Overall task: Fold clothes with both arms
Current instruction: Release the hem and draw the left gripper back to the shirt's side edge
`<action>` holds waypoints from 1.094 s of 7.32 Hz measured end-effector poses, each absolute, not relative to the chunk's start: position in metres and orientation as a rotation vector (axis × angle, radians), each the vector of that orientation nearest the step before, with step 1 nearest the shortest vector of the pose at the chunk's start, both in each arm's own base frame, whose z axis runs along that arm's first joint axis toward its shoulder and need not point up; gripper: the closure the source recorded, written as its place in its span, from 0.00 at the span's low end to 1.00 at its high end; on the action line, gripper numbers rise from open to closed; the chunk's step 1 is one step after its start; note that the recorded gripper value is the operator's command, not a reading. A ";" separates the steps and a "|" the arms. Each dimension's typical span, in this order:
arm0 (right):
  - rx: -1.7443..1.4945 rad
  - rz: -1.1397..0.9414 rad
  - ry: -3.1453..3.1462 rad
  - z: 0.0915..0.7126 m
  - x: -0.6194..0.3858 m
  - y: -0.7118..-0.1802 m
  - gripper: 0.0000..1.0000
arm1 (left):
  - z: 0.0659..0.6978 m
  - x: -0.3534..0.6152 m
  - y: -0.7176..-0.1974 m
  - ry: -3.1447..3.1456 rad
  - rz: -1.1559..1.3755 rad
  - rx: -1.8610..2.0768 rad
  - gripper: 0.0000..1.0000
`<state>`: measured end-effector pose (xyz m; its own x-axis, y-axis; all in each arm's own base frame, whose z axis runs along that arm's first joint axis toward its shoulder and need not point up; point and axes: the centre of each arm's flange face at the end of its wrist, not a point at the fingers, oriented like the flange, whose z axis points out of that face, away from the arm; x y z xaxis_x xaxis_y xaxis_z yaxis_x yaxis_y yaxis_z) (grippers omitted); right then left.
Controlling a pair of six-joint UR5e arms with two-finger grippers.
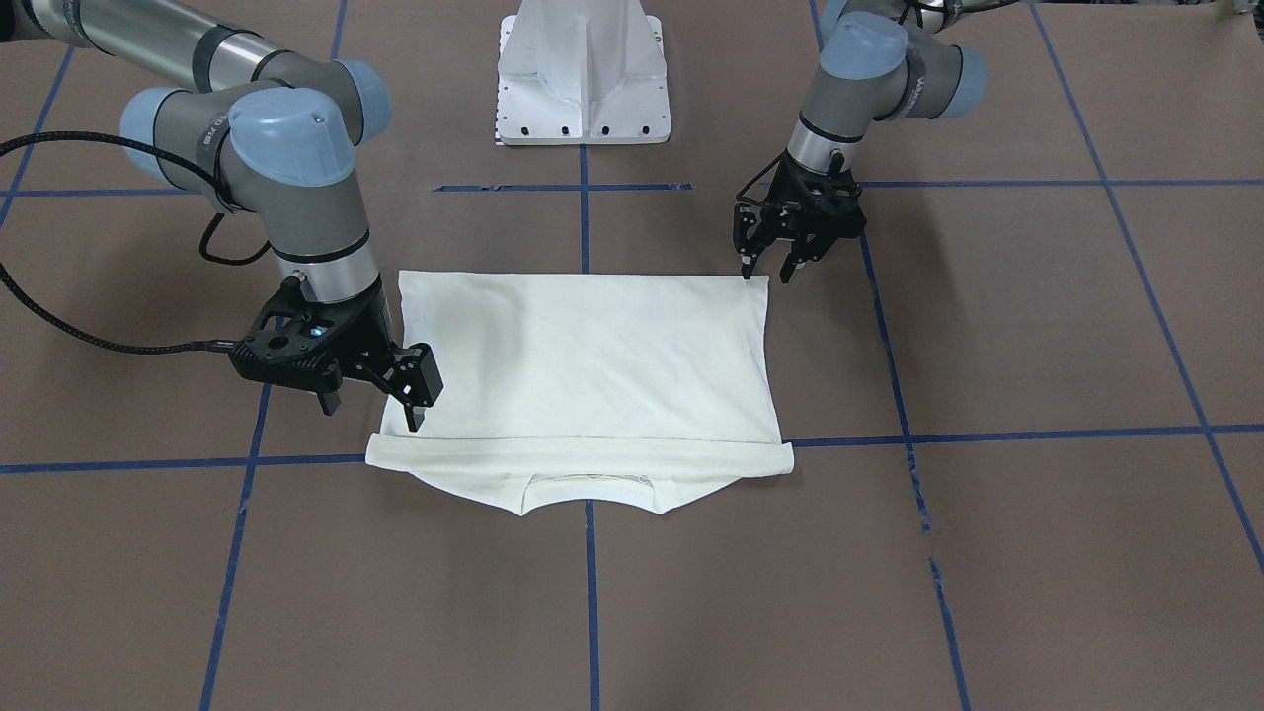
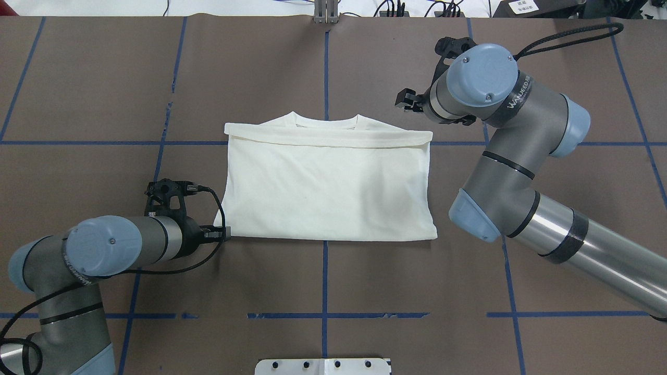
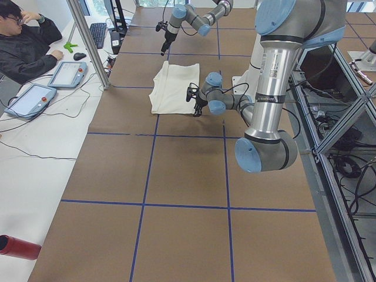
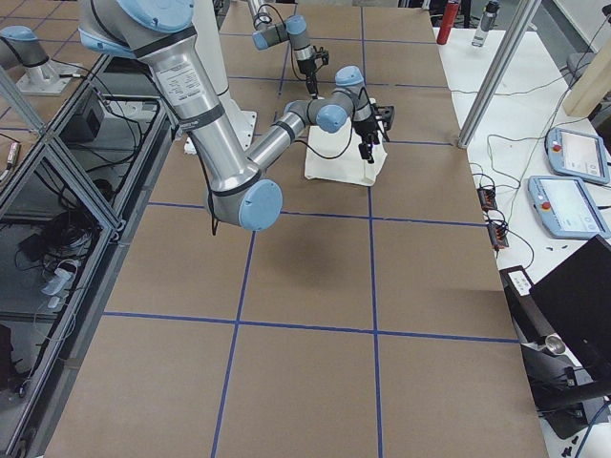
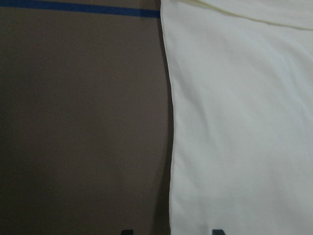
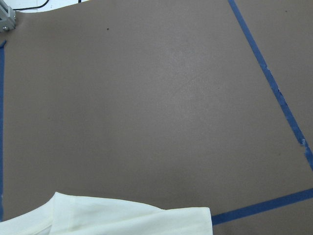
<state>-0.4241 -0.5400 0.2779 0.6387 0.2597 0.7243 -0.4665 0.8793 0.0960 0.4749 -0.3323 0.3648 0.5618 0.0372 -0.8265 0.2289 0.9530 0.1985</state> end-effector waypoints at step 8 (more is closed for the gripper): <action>0.287 0.421 -0.773 0.279 -0.424 -0.540 0.00 | 0.362 0.487 -0.331 0.975 -0.107 0.294 0.80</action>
